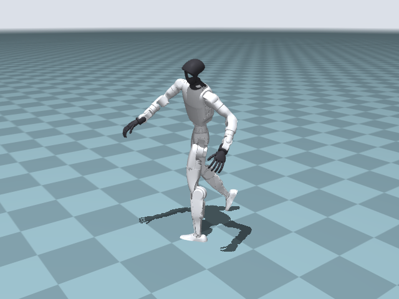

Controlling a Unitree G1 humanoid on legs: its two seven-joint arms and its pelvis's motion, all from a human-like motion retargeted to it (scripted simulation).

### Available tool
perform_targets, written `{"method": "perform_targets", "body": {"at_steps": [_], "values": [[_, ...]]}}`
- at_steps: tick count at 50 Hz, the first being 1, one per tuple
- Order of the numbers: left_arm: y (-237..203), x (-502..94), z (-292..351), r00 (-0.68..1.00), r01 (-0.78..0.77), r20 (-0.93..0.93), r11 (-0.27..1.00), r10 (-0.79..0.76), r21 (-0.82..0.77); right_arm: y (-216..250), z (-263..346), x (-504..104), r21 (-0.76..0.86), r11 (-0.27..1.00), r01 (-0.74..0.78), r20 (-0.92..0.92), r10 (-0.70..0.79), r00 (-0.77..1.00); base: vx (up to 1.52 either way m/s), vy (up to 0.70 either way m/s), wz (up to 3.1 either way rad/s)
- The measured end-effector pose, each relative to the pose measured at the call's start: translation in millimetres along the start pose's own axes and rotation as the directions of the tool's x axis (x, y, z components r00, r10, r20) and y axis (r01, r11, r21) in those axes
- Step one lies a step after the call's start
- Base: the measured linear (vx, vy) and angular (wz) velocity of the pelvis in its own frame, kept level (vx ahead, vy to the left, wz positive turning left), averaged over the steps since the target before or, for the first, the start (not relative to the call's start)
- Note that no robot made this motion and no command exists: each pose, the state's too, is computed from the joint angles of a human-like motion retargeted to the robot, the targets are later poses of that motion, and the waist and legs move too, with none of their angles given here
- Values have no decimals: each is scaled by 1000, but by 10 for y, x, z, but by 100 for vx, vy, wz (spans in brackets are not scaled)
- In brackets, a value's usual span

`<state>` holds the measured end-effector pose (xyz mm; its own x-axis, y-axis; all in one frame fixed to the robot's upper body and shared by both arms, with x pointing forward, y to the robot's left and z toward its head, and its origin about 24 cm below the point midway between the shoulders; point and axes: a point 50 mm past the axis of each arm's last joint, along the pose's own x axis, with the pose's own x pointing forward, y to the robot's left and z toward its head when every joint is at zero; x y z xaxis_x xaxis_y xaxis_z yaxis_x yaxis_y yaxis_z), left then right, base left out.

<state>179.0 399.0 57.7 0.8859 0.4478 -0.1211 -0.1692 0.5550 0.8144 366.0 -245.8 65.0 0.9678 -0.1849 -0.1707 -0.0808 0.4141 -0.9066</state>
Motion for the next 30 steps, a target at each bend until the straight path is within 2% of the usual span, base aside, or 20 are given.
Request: {"method": "perform_targets", "body": {"at_steps": [5,8,11,15,18,21,23,25,26,28,30], "values": [[891,-168,-522,939,-201,-207,925,276,322,-239,-137,-19,-134,991,14,27,-10,1000,6,-11,50],[1477,-296,-558,868,-302,-207,810,452,502,-437,-138,-66,-262,963,62,102,-36,994,-1,-9,0],[1997,-429,-478,779,-385,-165,669,605,636,-641,-41,-182,-448,878,170,249,-60,967,-6,-7,-35],[2515,-653,-400,600,-503,-151,518,786,692,-844,227,-489,-526,751,399,505,-102,857,-13,-4,-73],[2697,-880,-504,404,-662,-257,475,878,579,-886,453,-819,-396,748,533,666,-166,727,-15,5,-114],[2668,-1124,-762,179,-858,-466,369,866,356,-884,633,-1178,-226,786,576,761,-226,608,-14,-4,-154],[2523,-1288,-990,30,-946,-619,223,785,236,-900,724,-1405,-106,817,567,796,-272,541,-16,-20,-222],[2223,-1462,-1265,-116,-972,-745,80,656,222,-892,760,-1573,-32,844,535,807,-294,512,-15,-20,-239],[2013,-1531,-1399,-173,-967,-788,49,591,250,-899,769,-1638,3,854,520,808,-309,502,-16,-24,-260],[1509,-1600,-1616,-244,-950,-848,61,470,306,-922,772,-1742,62,866,496,803,-338,490,-18,-35,-292],[869,-1497,-1723,-220,-936,-902,180,371,303,-954,757,-1792,87,871,484,793,-354,496,-18,-41,-301]]}}
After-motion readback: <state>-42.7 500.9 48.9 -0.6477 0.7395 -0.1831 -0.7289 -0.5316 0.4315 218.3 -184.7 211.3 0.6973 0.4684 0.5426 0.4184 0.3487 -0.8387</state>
